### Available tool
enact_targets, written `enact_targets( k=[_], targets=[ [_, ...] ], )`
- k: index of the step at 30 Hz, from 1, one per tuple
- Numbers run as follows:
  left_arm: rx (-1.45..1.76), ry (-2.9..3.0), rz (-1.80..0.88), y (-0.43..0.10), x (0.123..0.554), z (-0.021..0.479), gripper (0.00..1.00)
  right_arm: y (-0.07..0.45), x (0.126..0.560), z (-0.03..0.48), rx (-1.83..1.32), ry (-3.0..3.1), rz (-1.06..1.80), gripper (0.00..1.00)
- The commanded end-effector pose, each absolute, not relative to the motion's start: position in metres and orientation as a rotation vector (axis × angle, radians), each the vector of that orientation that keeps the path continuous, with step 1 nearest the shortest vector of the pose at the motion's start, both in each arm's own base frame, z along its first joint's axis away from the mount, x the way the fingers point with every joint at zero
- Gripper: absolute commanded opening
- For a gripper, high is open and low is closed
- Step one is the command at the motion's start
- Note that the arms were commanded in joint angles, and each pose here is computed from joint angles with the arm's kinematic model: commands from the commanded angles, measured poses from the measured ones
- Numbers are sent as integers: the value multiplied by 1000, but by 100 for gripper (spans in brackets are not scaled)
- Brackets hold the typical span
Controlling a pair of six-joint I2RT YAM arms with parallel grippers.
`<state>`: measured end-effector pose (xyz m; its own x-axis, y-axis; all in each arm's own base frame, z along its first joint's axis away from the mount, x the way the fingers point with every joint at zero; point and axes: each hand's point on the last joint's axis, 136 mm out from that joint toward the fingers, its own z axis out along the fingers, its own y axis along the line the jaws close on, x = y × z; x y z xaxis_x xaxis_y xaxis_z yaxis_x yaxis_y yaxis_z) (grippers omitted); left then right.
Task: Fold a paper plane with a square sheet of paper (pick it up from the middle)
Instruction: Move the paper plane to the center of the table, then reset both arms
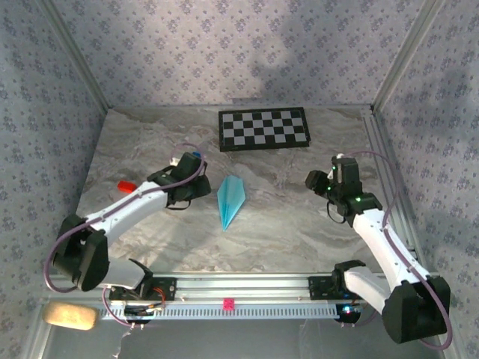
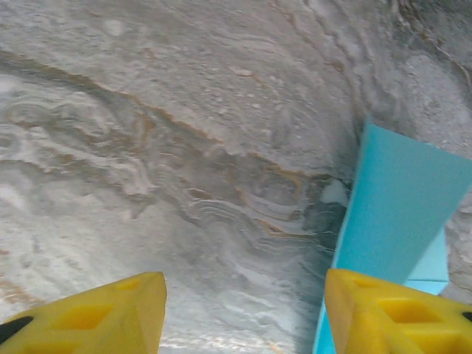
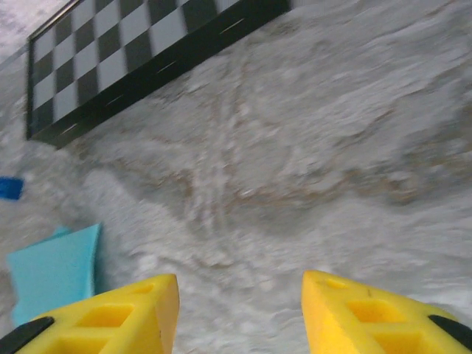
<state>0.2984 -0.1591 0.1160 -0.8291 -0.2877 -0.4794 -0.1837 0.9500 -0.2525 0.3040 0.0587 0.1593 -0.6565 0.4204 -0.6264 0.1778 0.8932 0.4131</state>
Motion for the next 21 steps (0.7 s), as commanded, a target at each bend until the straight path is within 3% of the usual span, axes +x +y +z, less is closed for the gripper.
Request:
enact_targets(
  k=[1,3,6,7,12,17,21],
  targets=[
    [-316,2461,-286,-137,306,140,65,7,303,159,450,2242,54,54],
    [-350,2387,-233,-110,310,147,83,-12,312,159,409,2196,-105,59],
    [-413,2281,-124,-68,316,154,95,-26,335,148,285,2140,-273,76],
    [-435,2250,-73,-54,317,154,98,-27,342,143,243,2136,-302,77],
    [-374,2133,212,-2,327,157,99,-16,377,112,79,2099,-253,76],
    [-333,2140,304,30,336,144,100,14,391,98,-164,2024,-81,73],
    [-305,2056,268,34,349,135,100,-1,386,82,-88,1982,76,70]
  ],
)
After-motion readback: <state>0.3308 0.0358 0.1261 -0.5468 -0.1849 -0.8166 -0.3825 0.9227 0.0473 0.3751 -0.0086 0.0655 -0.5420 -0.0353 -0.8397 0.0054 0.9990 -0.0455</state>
